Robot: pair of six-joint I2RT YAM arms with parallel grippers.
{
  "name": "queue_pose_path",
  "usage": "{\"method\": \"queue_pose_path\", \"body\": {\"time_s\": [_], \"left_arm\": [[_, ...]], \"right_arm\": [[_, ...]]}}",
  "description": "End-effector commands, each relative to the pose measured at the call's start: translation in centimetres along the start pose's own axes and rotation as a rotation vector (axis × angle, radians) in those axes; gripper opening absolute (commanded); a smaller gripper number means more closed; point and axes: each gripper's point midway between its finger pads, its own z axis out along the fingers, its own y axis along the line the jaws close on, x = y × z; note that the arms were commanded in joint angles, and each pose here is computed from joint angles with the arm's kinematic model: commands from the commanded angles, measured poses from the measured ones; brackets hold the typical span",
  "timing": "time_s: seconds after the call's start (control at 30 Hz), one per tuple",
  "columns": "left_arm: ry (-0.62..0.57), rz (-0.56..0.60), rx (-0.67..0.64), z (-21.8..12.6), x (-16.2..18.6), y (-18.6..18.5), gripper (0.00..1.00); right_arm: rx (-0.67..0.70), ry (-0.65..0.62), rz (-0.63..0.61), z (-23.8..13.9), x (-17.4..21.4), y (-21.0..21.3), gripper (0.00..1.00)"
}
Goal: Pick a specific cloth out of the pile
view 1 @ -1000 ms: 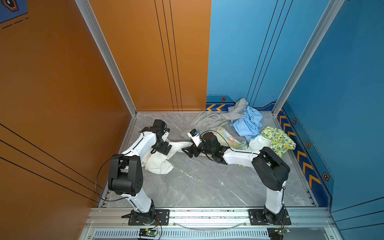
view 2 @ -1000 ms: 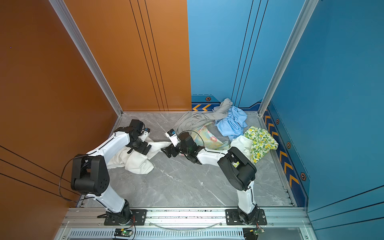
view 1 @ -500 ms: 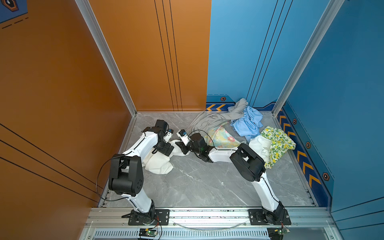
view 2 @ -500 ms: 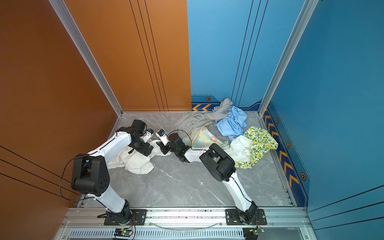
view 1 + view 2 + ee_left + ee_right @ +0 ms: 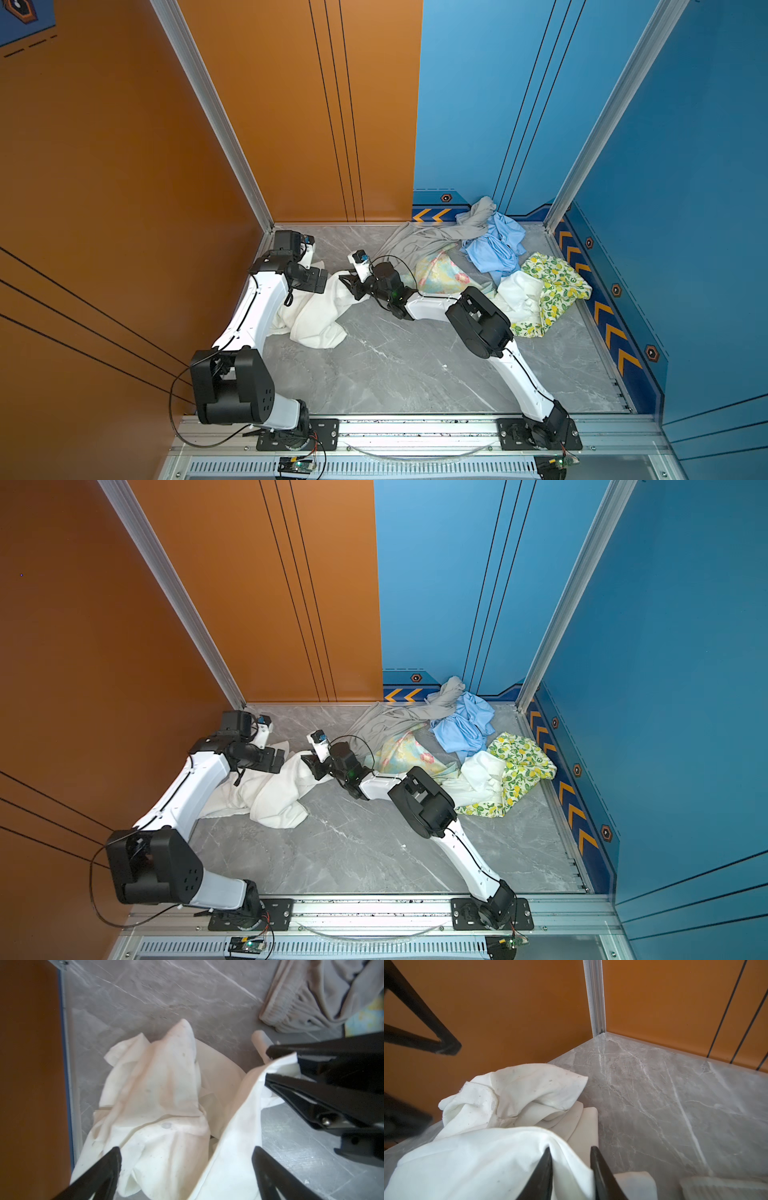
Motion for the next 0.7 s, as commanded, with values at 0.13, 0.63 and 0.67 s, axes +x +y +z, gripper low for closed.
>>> {"method": "queue_pose_path", "body": {"time_s": [0.13,0.63,0.67], "left_arm": [[-0.216,-0.296,-0.026,-2.8,-2.3,3.2,0.98],[-0.293,-0.459,-0.079,-3.6,-2.3,5.7,0.98],[-0.289,-0.467,-0.082,-3.4,-2.1,5.8,0.98]], "right_arm": [[-0.111,-0.075,0.168,1.7,0.3,4.6,0.36],[-0.263,0.121,0.146,1.8,7.4,10.2,0.55],[-0.275,0.146,0.126,1.7,8.1,10.9,0.57]]}}
